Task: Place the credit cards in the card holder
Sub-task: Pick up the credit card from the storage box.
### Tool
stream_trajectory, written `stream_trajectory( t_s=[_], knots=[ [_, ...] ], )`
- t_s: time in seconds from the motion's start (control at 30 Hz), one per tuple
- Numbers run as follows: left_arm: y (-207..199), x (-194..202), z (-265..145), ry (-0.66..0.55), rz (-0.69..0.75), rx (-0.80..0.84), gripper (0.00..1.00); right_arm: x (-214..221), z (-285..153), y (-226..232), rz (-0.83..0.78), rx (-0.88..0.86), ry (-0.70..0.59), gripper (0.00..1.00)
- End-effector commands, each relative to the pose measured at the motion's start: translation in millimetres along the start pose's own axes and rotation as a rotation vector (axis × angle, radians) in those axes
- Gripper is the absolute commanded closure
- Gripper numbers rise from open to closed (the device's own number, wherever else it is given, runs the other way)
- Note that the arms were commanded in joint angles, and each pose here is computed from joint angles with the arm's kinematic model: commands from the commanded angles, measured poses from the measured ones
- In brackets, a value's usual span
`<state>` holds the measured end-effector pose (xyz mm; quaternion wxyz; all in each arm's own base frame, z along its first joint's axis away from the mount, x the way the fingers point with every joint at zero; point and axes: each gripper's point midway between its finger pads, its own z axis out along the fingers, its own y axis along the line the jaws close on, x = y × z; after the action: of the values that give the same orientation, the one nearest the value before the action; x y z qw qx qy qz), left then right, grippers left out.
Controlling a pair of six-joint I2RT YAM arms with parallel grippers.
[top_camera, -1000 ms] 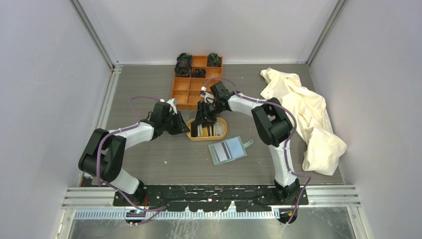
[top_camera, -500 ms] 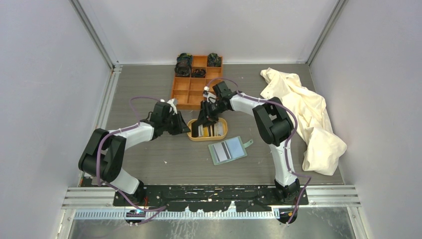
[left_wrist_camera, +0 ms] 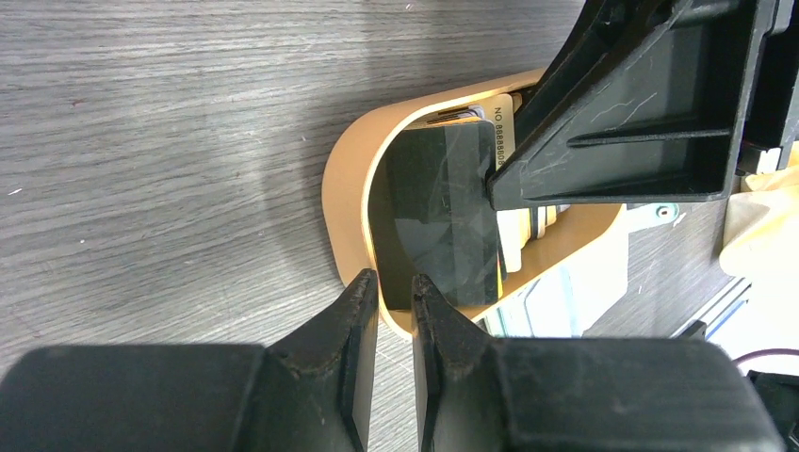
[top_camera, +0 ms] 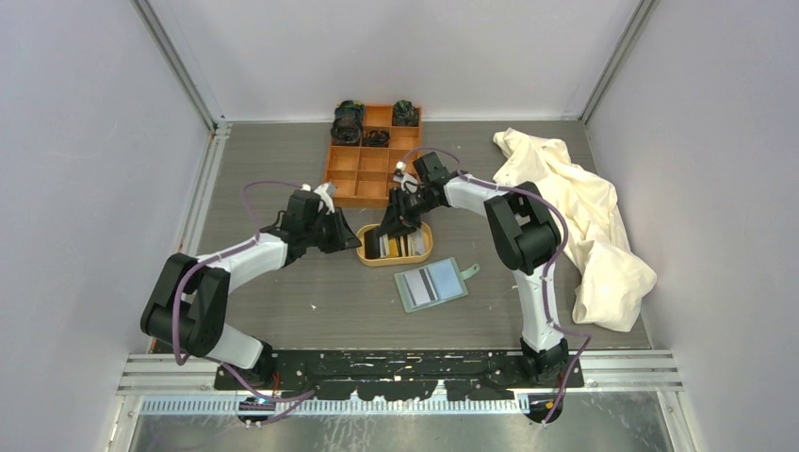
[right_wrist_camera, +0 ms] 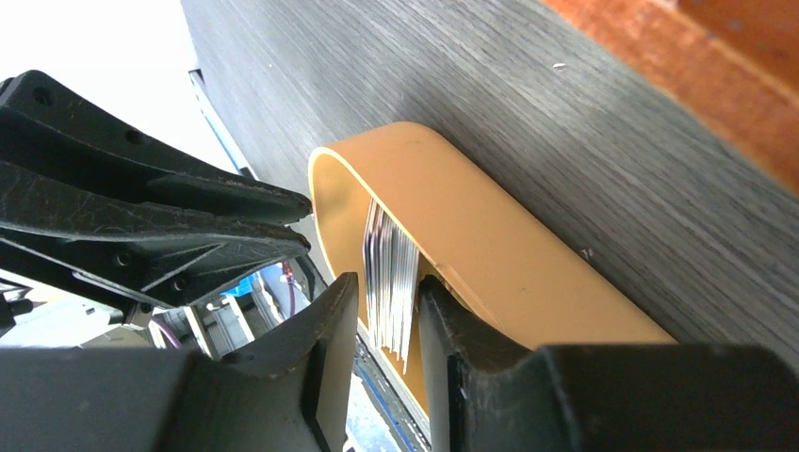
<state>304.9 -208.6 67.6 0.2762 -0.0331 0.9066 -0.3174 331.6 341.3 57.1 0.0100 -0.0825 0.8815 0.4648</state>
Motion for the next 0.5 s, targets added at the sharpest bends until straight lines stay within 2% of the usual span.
stream_trajectory(
  t_s=[0.0,0.17,0.47],
  knots=[
    [-21.1,-10.9,-8.1,-0.028,0.025,0.068,0.8,-6.0,-17.9,23.2,-0.052,-0.052,-0.038,0.62],
    [-22.0,-10.4,-11.6,-0.031,0.027,0.069,0.8,-7.9,-20.2,20.3,-0.04,-0.052,-0.044,0.61],
    [-22.4,-8.9,-17.1,-0.039,0.031,0.068,0.8,-7.9,-22.0,16.4,-0.034,-0.052,-0.038,0.71]
  ],
)
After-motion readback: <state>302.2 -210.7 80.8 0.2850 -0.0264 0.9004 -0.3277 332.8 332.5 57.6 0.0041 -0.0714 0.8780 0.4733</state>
